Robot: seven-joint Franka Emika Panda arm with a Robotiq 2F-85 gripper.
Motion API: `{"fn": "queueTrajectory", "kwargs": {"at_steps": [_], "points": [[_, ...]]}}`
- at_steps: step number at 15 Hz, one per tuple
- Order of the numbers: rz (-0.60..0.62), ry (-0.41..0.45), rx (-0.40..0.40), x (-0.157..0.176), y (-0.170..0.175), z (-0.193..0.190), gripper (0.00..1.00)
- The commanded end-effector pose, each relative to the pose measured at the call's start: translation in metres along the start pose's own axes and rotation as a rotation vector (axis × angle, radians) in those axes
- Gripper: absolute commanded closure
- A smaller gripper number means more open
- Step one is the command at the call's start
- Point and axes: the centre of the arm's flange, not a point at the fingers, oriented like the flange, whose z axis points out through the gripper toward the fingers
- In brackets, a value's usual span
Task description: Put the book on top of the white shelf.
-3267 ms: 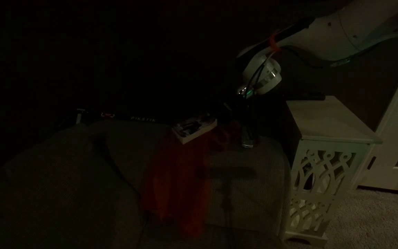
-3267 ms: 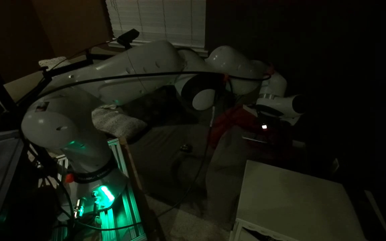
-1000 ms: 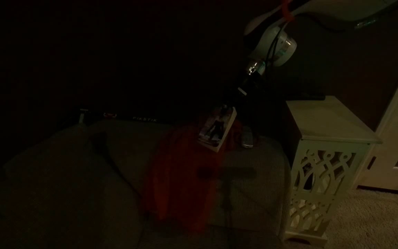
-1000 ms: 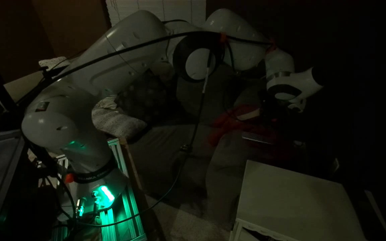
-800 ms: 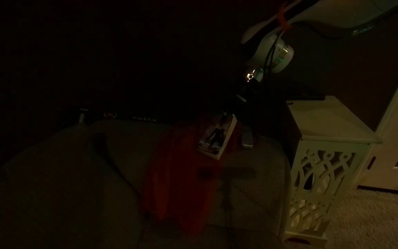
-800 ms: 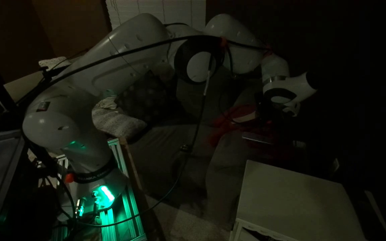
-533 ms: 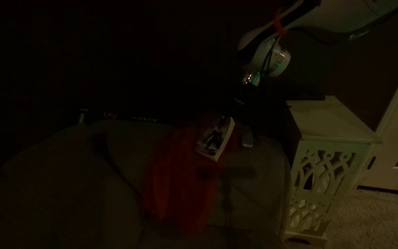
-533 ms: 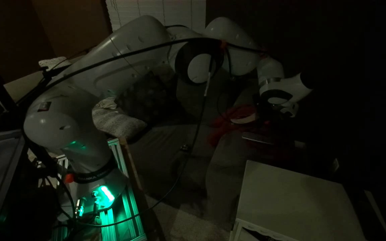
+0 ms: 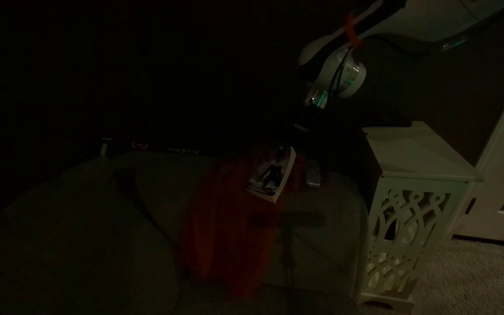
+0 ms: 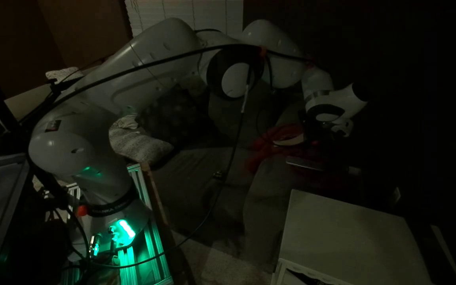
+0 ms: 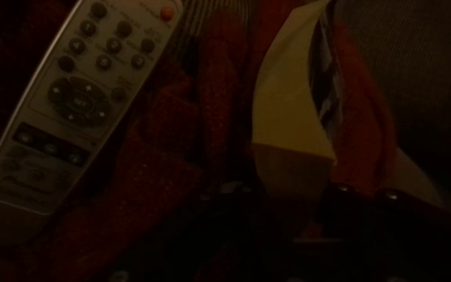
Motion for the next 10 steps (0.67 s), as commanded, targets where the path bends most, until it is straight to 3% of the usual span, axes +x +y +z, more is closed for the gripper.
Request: {"fn": "queueTrajectory", "kwargs": {"at_steps": [1, 6, 10], "points": [[0.001, 0.029, -0.048, 0.0, -0.009, -0.011, 0.93], [-0.064, 0.104, -0.084, 0.007, -0.032, -0.05, 0.92], [-0.107, 0.259, -0.102, 0.017, -0.047, -0.07, 0.92]]}}
